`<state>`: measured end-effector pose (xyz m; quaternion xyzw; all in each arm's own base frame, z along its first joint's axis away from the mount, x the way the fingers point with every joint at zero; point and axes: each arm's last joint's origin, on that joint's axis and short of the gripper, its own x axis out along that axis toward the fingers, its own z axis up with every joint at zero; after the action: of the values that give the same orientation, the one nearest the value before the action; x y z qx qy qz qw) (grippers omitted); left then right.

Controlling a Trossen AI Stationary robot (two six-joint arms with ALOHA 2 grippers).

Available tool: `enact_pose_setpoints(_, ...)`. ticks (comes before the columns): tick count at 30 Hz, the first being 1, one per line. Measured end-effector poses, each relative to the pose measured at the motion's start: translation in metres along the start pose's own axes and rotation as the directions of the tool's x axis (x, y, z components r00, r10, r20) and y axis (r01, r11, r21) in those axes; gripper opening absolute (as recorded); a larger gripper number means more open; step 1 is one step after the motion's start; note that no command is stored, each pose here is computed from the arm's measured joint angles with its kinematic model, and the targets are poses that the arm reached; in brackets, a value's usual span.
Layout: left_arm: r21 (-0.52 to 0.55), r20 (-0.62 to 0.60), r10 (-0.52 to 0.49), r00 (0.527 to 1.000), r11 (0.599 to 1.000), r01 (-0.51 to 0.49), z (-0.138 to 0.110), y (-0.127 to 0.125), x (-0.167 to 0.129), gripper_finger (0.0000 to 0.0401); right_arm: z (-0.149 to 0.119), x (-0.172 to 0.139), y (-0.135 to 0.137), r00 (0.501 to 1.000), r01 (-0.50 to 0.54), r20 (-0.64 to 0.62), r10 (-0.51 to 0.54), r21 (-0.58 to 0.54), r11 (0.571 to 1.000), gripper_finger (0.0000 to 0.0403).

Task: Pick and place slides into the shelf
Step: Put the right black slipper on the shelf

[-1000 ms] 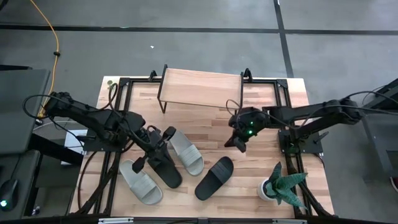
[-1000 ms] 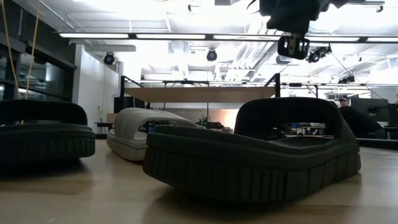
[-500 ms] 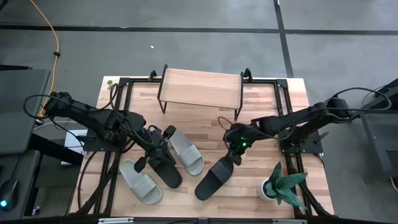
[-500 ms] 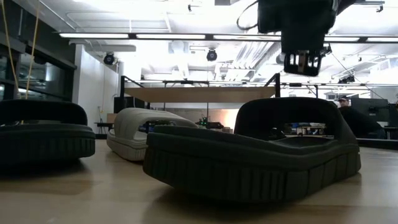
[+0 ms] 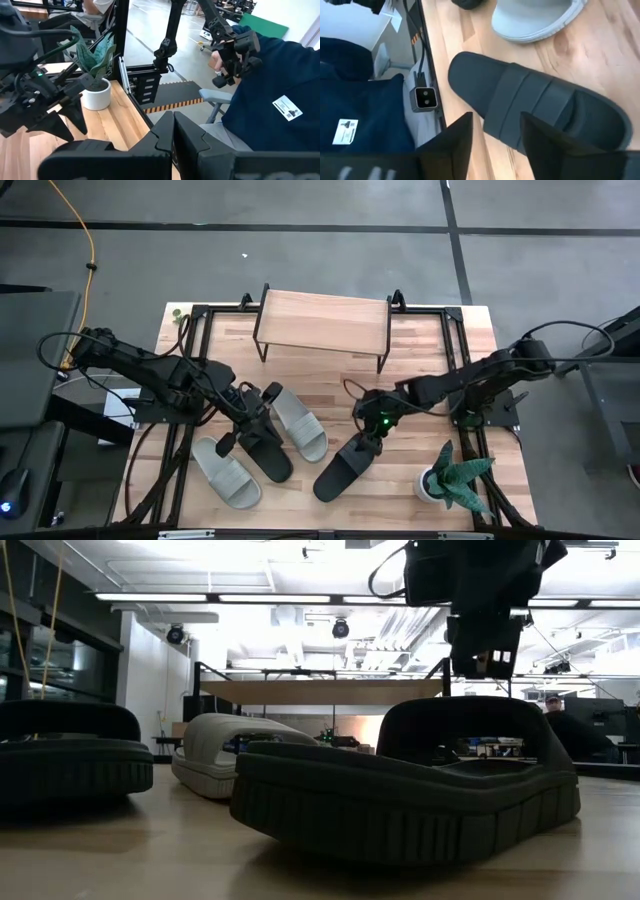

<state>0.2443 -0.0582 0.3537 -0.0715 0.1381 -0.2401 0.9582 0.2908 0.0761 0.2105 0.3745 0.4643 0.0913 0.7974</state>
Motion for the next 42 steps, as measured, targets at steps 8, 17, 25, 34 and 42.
enact_pose_setpoints(8, 0.000, 0.000, 0.000, 1.000, 1.000, 0.000, 0.000, 0.000, 0.000, 0.0001, -0.008, 0.004, 0.006, 1.000, 0.030, 0.000, -0.030, 0.009, 1.000, 0.0188)
enact_pose_setpoints(17, 0.000, 0.000, -0.001, 1.000, 1.000, 0.001, 0.000, 0.000, 0.000, 0.0001, -0.012, 0.004, 0.000, 0.994, 0.111, -0.007, -0.111, 0.020, 0.994, 0.0189)
enact_pose_setpoints(25, -0.005, -0.016, 0.001, 1.000, 1.000, -0.001, -0.002, 0.000, 0.000, 0.0001, -0.012, 0.004, -0.002, 0.990, 0.138, 0.008, -0.139, 0.017, 0.990, 0.0189)
enact_pose_setpoints(34, 0.000, -0.060, -0.013, 0.998, 1.000, 0.013, -0.008, -0.005, 0.009, 0.0001, -0.015, 0.022, -0.014, 0.978, 0.202, -0.059, -0.199, 0.059, 0.978, 0.0189)
enact_pose_setpoints(42, 0.012, -0.063, -0.023, 0.998, 1.000, 0.024, -0.009, -0.007, 0.011, 0.0001, -0.012, 0.042, -0.020, 0.985, 0.155, -0.080, -0.152, 0.037, 0.987, 0.0189)
